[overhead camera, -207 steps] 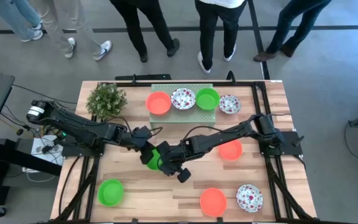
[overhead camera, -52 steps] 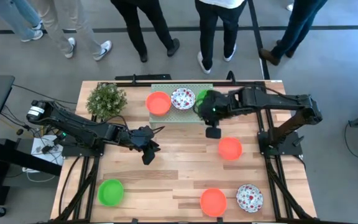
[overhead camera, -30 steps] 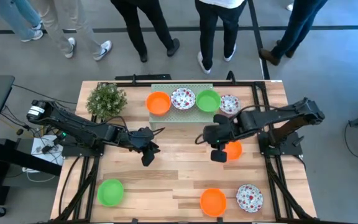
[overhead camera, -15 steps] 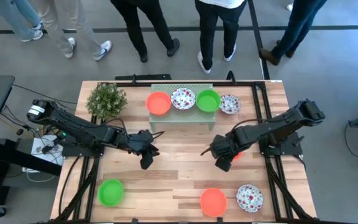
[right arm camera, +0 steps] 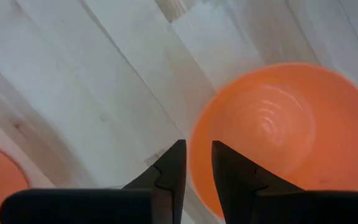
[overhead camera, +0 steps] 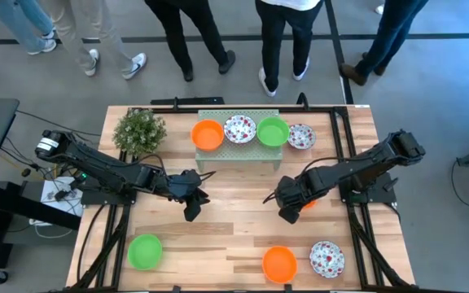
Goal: Pick & Place Mini bowls
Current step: Stack the orange bowl onto the stacked orange bowls on the shelf
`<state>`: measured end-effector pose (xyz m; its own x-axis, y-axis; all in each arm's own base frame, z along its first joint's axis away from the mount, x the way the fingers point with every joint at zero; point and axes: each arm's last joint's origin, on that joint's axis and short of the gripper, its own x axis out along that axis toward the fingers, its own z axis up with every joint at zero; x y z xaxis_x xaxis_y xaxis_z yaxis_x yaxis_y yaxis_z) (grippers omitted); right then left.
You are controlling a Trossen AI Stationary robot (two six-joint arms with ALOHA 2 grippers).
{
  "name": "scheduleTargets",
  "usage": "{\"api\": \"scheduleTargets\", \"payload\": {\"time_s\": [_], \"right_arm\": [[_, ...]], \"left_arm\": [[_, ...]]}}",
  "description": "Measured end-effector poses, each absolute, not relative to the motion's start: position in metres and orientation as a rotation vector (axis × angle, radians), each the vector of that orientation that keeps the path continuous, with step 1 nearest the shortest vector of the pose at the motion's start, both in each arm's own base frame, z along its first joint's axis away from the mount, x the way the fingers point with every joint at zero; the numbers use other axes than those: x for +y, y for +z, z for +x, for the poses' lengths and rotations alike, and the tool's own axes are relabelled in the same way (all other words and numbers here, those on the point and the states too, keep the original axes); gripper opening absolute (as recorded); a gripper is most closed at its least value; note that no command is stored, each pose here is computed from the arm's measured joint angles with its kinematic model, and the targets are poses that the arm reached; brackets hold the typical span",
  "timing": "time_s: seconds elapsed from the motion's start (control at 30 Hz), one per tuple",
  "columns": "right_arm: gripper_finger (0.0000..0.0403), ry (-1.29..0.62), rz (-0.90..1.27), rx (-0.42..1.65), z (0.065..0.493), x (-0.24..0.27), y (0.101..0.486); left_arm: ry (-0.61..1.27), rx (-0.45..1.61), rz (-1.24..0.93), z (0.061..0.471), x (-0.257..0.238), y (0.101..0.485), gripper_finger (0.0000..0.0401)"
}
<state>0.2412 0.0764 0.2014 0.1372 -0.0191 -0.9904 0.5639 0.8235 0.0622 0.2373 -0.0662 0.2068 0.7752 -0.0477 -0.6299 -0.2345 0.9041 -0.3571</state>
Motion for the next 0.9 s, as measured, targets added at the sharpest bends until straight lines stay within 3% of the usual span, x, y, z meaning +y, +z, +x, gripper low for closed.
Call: {"api": "scheduleTargets", "payload": {"time_s": [0.33,0.9], "right_arm": [[0.0072,-0.461,0.459,1.388,0.235,0.074,0.183],[0.0072,-0.405,0.449,1.345,0.240,0.075,0.184]], "left_arm": [[0.104,0.681,-0.438,0.237,-0.066,0.207,0.0104],[0.101,0.672,-0.441,0.238,-0.066,0.208,0.0104]]}}
